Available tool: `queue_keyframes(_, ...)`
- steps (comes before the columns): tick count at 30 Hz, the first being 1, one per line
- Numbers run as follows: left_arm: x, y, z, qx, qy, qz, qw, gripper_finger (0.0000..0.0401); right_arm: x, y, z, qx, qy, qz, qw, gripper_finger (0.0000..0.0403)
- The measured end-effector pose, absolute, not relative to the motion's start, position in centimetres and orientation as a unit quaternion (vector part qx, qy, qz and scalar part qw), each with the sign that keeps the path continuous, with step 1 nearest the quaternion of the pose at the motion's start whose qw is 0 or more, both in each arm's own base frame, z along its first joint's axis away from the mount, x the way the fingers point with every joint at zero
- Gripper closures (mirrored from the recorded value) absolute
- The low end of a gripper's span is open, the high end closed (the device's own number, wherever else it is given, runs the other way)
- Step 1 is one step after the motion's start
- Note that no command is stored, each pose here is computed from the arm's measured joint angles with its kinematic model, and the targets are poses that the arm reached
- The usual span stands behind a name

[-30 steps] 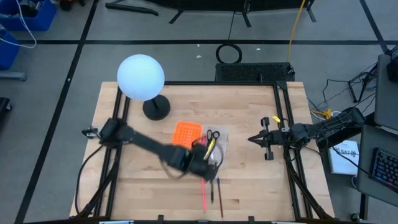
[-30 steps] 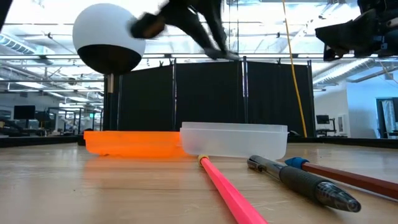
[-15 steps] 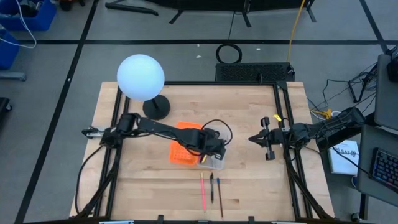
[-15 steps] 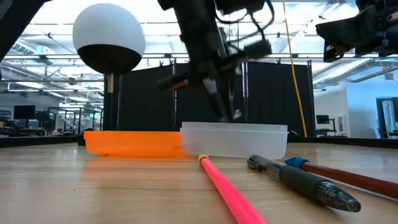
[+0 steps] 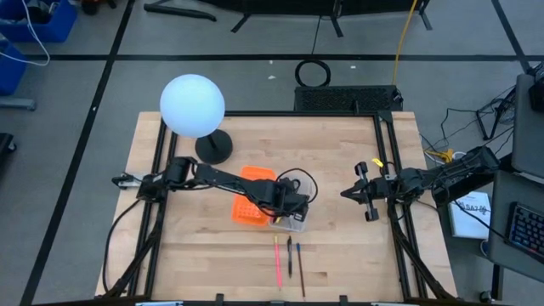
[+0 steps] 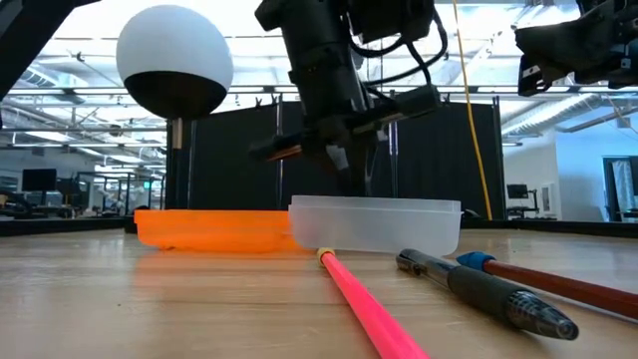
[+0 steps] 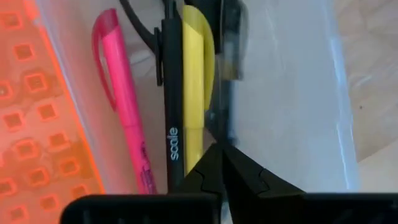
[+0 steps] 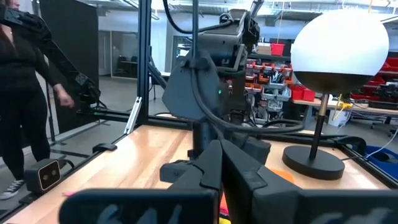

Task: Pick & place school supplies into a supply box
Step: Put the top transparent pen into the orange supply box, then put the brown pencil into the orange supply box

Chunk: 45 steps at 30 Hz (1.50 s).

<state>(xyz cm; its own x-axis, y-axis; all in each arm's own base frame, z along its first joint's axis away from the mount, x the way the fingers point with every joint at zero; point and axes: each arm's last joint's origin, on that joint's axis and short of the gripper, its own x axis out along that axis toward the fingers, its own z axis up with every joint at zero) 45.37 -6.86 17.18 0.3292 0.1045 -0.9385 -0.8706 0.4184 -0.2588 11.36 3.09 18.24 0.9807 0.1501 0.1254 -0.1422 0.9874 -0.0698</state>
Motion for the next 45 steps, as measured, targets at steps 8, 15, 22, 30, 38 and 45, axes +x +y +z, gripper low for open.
queue_keyframes(8, 45.3, -7.4, 17.4, -0.398, 0.477, 0.320, 0.716, 0.0360, 11.4, 3.1, 18.2, -0.025, -0.065, 0.073, 0.995, 0.0403)
queue_keyframes(15, 45.4, -7.6, 20.5, -0.367, 0.469, 0.267, 0.758, 0.0261, 11.4, 3.1, 18.2, -0.018, -0.064, 0.074, 0.995, 0.0403)
queue_keyframes(22, 42.6, -8.8, 29.3, -0.219, 0.380, 0.242, 0.865, 0.0228, 11.4, 3.1, 18.2, -0.018, -0.061, 0.074, 0.995, 0.0403)
queue_keyframes(30, 30.2, -11.1, 37.1, -0.082, 0.315, 0.349, 0.879, 0.0346, 11.4, 3.2, 18.0, -0.021, -0.053, 0.084, 0.995, 0.0403)
queue_keyframes(38, 23.0, -9.2, 37.4, -0.059, 0.306, 0.314, 0.897, 0.0397, 11.3, 3.4, 18.2, -0.071, -0.069, 0.122, 0.988, 0.0403)
queue_keyframes(45, 22.3, -7.8, 36.6, 0.090, 0.275, 0.083, 0.954, 0.0397, 11.4, 3.4, 17.3, -0.099, -0.026, 0.126, 0.987, 0.0403)
